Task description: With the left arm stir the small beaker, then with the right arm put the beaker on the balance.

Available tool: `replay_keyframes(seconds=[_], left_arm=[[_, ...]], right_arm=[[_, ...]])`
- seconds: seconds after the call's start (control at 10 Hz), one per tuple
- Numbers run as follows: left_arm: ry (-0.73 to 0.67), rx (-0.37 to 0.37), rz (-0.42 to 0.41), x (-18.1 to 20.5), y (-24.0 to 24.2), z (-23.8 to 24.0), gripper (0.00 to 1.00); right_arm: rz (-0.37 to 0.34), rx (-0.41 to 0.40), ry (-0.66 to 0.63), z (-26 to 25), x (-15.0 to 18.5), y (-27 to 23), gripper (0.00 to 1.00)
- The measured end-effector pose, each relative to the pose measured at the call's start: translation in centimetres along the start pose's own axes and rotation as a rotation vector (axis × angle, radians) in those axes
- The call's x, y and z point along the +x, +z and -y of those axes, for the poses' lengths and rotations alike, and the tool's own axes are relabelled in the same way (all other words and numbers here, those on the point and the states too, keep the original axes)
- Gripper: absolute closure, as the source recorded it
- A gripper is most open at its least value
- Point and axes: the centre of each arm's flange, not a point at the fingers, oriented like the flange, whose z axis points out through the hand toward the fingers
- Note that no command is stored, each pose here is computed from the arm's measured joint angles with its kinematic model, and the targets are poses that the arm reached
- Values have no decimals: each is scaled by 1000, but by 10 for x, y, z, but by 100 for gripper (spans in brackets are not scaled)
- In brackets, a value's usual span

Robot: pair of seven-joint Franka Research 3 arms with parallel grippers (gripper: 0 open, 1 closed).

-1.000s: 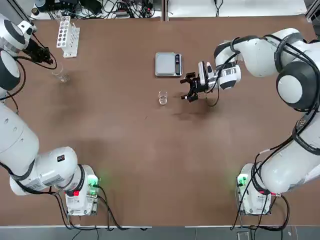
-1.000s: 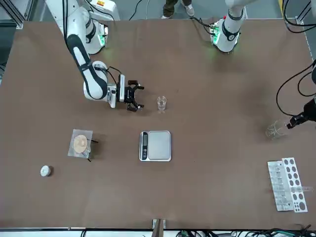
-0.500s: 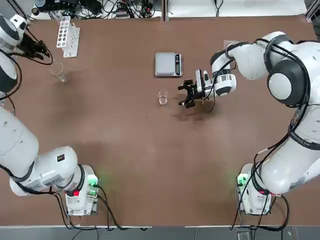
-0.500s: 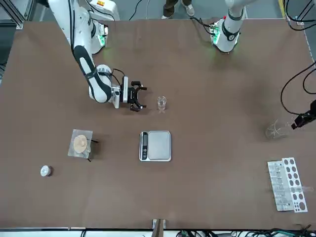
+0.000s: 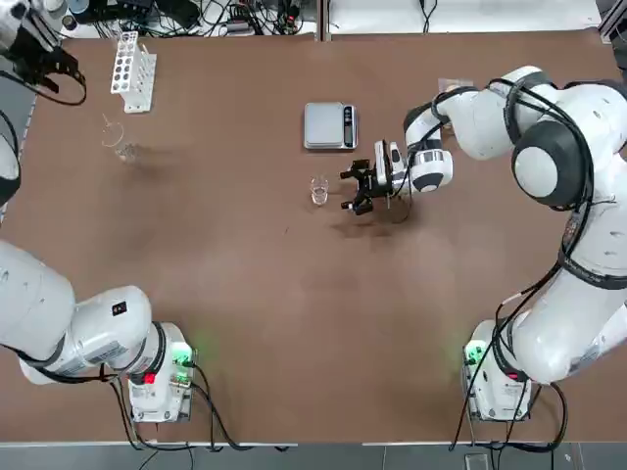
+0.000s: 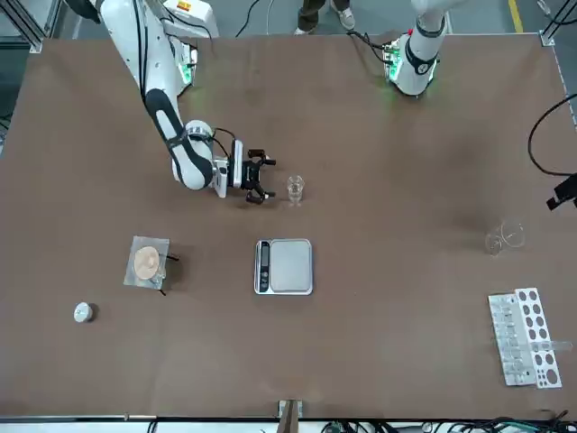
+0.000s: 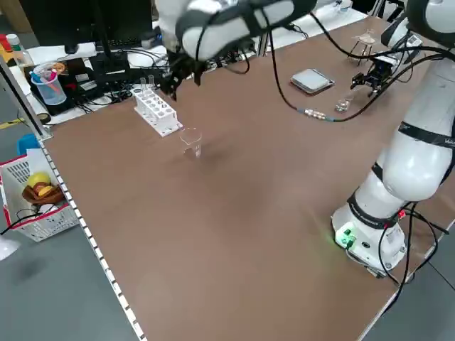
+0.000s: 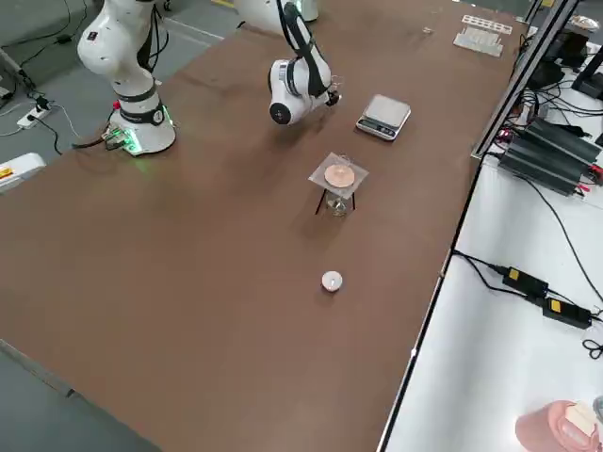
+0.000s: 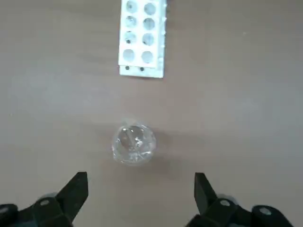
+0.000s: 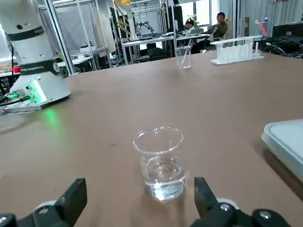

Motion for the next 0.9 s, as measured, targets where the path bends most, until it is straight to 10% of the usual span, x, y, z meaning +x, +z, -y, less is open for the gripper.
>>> replay_keyframes(seconds=[0.9], left_arm=[[86,139,78,27,-91,-226,0]], right_arm=[[-8,14,36,21,-10,44,0]])
